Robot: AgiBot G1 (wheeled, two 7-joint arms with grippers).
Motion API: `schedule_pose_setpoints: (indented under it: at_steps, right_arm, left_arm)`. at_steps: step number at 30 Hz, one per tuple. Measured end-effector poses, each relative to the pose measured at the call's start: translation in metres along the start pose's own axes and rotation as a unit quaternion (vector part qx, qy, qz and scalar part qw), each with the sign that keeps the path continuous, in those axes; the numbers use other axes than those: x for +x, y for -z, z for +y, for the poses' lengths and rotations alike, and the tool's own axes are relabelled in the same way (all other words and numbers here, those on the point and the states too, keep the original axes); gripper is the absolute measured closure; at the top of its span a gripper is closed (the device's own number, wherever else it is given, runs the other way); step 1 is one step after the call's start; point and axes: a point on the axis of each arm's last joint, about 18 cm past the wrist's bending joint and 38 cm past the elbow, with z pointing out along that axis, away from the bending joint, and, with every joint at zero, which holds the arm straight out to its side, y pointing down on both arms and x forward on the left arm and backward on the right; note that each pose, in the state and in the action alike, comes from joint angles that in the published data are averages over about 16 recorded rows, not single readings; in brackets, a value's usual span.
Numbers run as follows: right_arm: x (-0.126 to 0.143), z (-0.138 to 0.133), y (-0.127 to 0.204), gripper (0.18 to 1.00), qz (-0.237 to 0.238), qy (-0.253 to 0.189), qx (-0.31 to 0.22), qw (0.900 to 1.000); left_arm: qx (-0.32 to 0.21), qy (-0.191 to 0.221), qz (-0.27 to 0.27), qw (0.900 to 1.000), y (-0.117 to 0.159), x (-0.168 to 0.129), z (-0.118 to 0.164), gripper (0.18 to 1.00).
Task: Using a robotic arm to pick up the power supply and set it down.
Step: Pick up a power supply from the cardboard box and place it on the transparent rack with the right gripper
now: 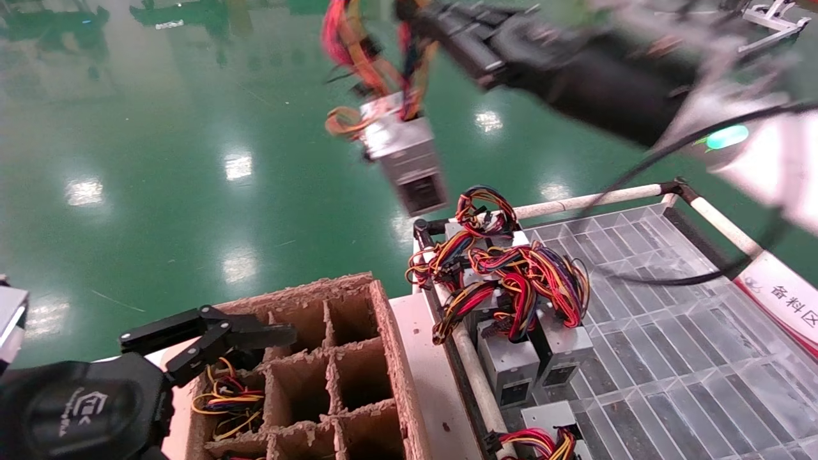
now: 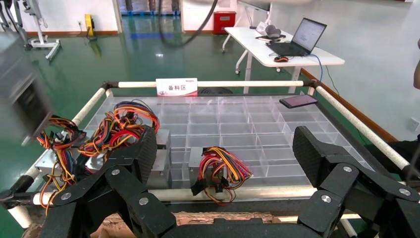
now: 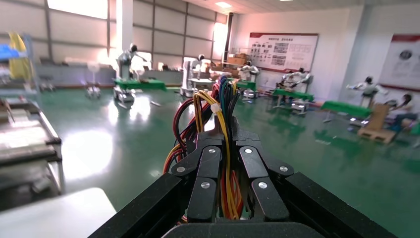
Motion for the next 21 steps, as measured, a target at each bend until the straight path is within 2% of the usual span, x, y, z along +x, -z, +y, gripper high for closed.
schedule_pose_setpoints:
  at_steps: [9, 21]
  right_arm:
    - [0.005, -0.049, 0.082, 0.980, -0.013, 0.042, -0.050, 0.998]
    - [-0.019, -0.077, 0.193, 0.981, 0.012, 0.040, -0.131, 0.991]
  left_arm:
    - [0.000, 0.000, 0.000, 1.0000, 0.000, 0.000, 0.000, 0.184]
    - [0.000, 0.000, 0.000, 1.0000, 0.000, 0.000, 0.000, 0.184]
